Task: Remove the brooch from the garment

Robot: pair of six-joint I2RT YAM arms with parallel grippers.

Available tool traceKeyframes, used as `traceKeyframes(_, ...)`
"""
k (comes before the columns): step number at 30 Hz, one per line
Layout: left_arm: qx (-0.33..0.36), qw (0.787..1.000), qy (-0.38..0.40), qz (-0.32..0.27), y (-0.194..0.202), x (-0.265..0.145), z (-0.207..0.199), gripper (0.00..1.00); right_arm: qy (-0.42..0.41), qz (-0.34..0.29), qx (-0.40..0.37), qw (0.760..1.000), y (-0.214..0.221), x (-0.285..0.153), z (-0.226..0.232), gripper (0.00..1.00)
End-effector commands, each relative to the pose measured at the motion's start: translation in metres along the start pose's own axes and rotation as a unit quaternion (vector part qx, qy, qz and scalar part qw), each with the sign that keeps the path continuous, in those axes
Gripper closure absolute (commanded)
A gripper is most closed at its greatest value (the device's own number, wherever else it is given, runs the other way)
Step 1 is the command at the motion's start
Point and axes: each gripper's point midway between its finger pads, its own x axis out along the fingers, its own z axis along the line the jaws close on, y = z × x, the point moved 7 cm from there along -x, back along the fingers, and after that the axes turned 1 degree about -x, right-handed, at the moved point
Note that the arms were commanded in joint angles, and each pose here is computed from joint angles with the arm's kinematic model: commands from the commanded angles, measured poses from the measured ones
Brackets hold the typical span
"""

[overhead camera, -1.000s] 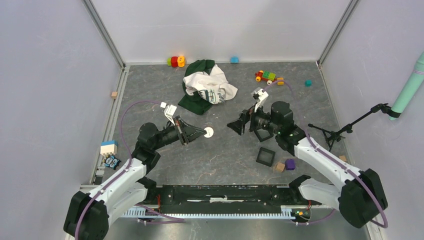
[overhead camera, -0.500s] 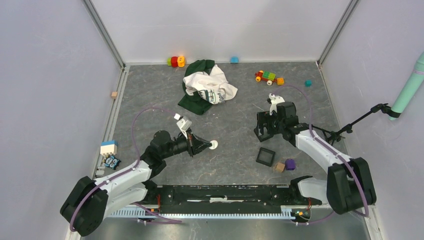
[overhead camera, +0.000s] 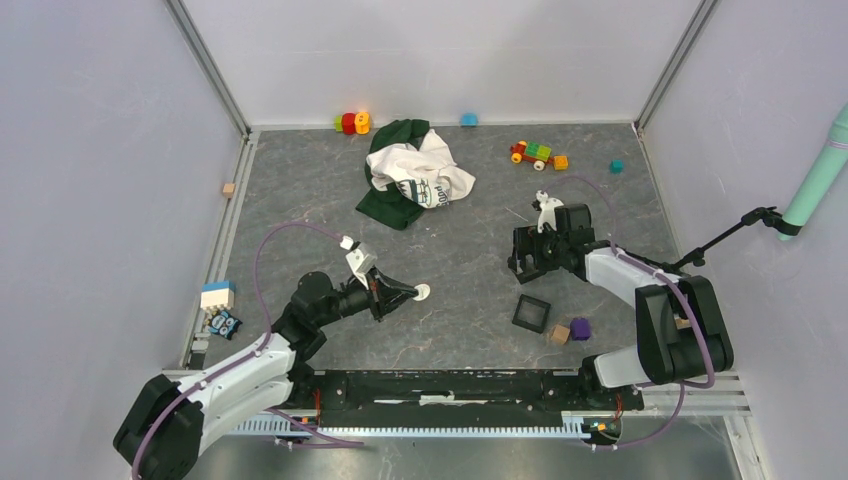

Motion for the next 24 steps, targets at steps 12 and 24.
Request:
traceKeyframes(12, 0.031, 0.999, 0.012, -0.008, -0.0025, 0.0033, 0.0004, 0.98, 0.069, 0.000, -0.093, 0.993, -0.0229, 0.0026, 0.0128, 0.03)
traceKeyframes(24, 0.029, 0.999, 0.013, -0.004, -0.0019, 0.0044, 0.0007, 0.98, 0.079, 0.012, -0.107, 0.991, -0.0215, 0.0052, 0.0155, 0.15)
